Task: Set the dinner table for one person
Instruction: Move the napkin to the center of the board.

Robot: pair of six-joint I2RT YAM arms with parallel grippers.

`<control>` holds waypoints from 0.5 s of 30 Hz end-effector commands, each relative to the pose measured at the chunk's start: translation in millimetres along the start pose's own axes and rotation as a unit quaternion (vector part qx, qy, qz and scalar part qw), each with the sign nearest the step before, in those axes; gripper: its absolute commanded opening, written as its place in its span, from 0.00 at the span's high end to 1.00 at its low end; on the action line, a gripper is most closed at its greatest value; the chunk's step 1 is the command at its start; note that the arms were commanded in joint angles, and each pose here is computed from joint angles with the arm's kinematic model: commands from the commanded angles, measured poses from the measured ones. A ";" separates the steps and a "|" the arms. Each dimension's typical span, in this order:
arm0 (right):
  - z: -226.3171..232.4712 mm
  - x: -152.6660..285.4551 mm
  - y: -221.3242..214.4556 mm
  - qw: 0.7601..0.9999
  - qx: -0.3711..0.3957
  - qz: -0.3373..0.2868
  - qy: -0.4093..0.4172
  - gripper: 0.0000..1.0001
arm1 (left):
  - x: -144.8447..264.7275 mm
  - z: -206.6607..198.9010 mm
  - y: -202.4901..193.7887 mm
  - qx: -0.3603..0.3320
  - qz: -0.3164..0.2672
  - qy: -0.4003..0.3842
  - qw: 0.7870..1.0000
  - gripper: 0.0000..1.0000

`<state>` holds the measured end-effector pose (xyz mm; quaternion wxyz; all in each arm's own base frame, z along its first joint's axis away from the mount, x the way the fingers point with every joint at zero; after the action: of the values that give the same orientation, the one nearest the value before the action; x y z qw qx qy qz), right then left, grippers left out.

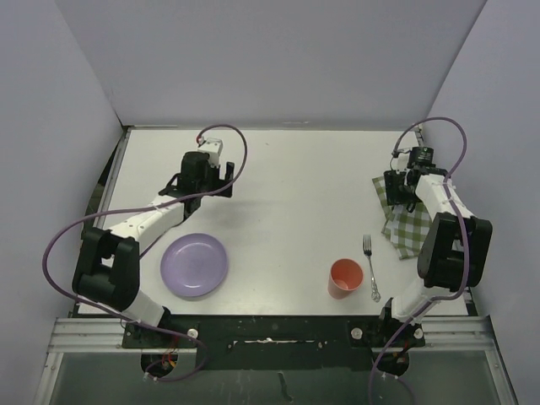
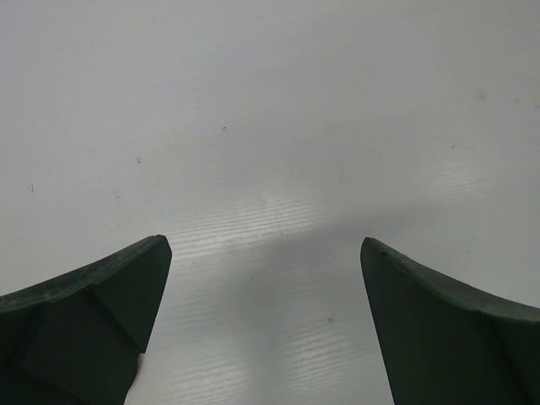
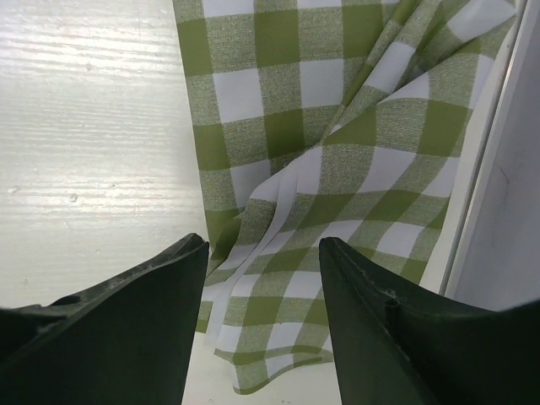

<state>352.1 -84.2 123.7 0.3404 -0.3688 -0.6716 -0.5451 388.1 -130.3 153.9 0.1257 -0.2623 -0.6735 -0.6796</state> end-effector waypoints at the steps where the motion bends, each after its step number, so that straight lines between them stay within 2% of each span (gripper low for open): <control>1: -10.5 3.2 15.8 1.000 0.008 -0.022 -0.018 0.44 | -5.0 -11.1 28.3 0.020 -0.027 -0.018 0.999 0.02; 7: -18.6 -9.1 13.6 0.999 0.020 -0.010 -0.029 0.45 | -11.2 -19.9 39.4 0.026 -0.026 -0.029 0.999 0.02; 11: -29.2 -7.2 17.0 0.999 0.019 -0.021 -0.039 0.44 | -18.7 -28.9 38.6 0.026 -0.020 -0.036 0.999 0.02; 15: -27.6 -18.9 9.1 0.999 0.018 -0.003 -0.029 0.44 | -27.1 -40.4 35.1 0.026 -0.012 -0.047 0.998 0.02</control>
<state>353.7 -101.8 108.5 0.3512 -0.3849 -0.6744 -0.5231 410.6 -157.8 165.6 0.1115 -0.2751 -0.6897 -0.6604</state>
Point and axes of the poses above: each gripper's point midway between its finger pads, its own x axis back along the fingers, its own z axis along the line the jaws close on, y = z × x, the point moved 4 cm from there along x, back along the fingers, and after that the axes turned 2 degrees about x, right-handed, at the moved point
